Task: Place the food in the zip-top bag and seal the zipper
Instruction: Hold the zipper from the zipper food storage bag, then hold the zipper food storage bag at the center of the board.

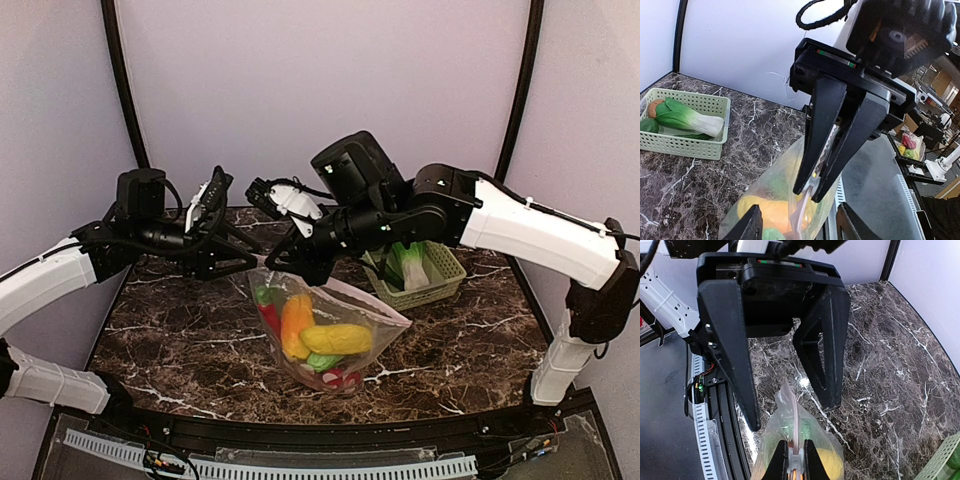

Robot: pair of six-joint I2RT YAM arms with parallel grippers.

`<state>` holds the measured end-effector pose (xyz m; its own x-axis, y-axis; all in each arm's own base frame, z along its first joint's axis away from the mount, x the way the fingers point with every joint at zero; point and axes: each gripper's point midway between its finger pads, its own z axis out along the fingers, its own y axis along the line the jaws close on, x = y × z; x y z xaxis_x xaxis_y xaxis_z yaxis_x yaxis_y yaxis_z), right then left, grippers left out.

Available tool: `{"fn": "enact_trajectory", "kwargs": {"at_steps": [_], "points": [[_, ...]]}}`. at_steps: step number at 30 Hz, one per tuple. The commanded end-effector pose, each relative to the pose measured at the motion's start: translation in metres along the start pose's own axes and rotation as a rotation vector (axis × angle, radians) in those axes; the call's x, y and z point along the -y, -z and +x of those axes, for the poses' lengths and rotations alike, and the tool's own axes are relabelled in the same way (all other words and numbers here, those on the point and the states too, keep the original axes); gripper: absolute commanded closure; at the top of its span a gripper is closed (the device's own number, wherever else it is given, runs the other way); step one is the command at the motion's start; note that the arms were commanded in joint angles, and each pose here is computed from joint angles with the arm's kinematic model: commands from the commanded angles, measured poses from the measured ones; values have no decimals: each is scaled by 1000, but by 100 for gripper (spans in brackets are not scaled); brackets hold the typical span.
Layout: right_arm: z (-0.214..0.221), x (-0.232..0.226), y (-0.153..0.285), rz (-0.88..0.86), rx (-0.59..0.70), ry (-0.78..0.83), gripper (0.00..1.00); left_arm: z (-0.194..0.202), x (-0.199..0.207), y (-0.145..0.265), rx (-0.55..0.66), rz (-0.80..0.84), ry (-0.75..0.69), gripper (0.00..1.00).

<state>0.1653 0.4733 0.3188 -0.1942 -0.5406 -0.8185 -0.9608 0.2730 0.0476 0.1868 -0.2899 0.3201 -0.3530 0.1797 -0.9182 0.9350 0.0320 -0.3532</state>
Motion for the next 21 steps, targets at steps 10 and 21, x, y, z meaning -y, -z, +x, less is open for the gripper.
{"fn": "enact_trajectory", "kwargs": {"at_steps": [10, 21], "points": [[-15, -8, 22, -32, 76, -7, 100, 5, 9, -10, -12, 71, 5, 73], [-11, -8, 23, -37, 60, -32, 100, -2, 9, -8, 33, 59, -20, 99]]}}
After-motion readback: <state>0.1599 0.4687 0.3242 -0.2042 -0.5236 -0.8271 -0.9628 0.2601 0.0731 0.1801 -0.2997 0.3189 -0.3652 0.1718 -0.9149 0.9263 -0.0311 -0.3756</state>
